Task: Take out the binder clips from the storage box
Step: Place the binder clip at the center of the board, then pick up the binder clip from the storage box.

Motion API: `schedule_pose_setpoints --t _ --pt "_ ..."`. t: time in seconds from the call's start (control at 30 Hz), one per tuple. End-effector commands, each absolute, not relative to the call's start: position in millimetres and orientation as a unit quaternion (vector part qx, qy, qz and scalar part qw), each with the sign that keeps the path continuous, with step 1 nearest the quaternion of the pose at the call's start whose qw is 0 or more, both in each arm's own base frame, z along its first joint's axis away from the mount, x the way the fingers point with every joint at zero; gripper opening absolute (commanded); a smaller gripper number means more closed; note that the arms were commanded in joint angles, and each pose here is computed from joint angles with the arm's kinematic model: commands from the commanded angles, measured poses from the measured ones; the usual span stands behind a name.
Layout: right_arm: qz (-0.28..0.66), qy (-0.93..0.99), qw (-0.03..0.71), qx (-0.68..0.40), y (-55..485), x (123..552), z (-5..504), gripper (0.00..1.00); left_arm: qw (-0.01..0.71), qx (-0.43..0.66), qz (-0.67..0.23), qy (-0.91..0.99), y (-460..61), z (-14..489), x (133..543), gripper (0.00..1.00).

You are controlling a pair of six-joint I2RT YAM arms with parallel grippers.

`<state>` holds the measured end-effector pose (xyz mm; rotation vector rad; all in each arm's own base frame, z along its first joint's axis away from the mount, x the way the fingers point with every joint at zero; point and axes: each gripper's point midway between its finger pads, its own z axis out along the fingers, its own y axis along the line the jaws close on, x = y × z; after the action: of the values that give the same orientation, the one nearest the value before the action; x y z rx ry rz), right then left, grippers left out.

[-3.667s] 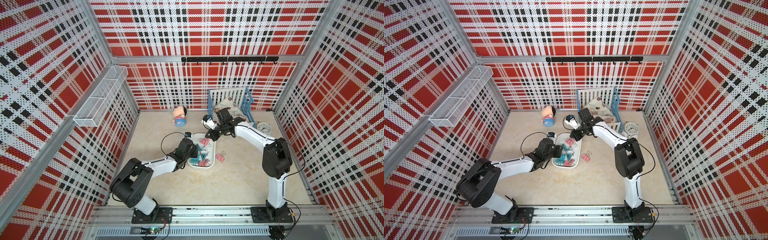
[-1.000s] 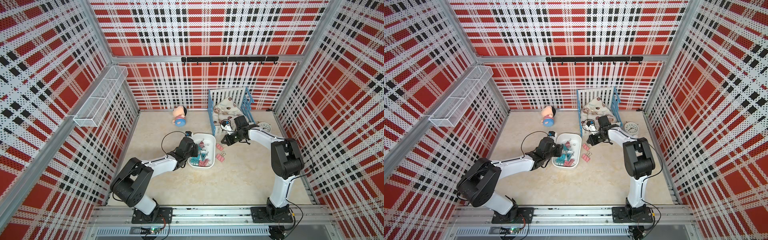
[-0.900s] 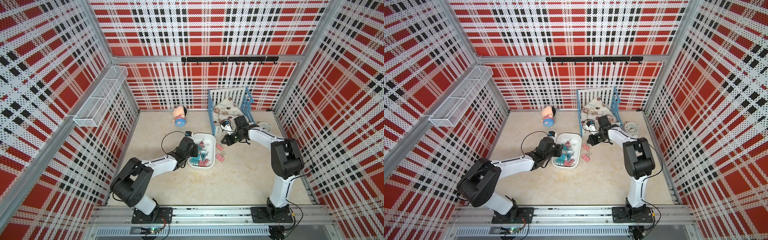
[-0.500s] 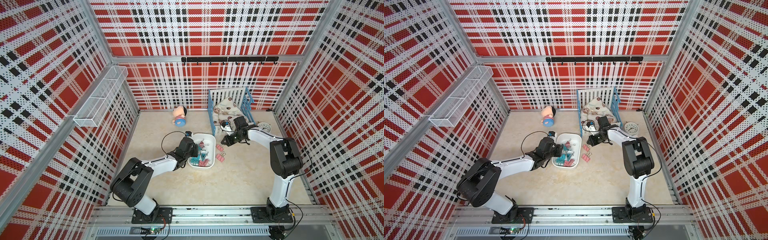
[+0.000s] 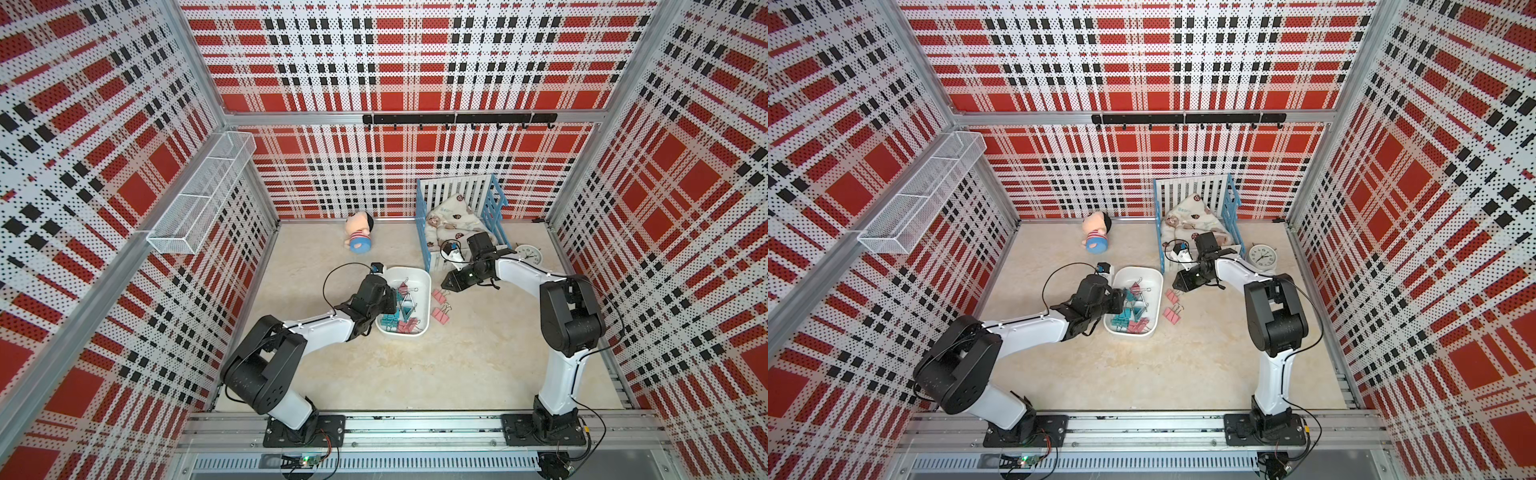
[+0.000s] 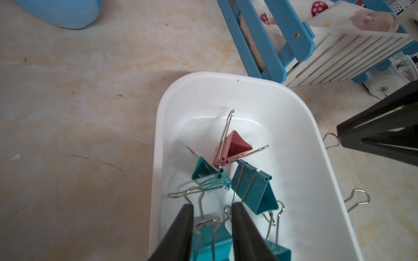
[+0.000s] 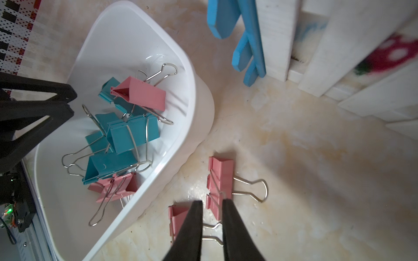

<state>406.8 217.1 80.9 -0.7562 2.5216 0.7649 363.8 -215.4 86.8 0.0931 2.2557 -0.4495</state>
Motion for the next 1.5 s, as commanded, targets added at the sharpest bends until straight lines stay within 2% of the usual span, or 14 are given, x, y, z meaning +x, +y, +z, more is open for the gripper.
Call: schedule_pose_setpoints --t 0.0,0.2,0.43,0.8,1.1,1.47 --pt "0.264 0.899 0.215 -0.277 216 413 98 0.26 0.413 0.039 -0.175 0.893 -215 90 365 0.36" --pt "0.253 0.895 0.231 -0.287 217 417 118 0.33 0.414 0.038 -0.174 0.893 -214 90 364 0.36" --pt "0.247 0.872 0.248 -0.341 255 410 143 0.42 0.417 0.036 -0.175 0.891 -212 93 363 0.36" --pt "0.218 0.86 0.229 -0.4 296 414 128 0.4 0.415 0.031 -0.178 0.892 -211 92 353 0.36" --pt "0.186 0.865 0.197 -0.422 306 416 98 0.4 0.411 0.029 -0.178 0.894 -210 88 346 0.36" --pt "0.19 0.858 0.18 -0.441 317 397 89 0.4 0.413 0.021 -0.178 0.893 -204 88 339 0.36"
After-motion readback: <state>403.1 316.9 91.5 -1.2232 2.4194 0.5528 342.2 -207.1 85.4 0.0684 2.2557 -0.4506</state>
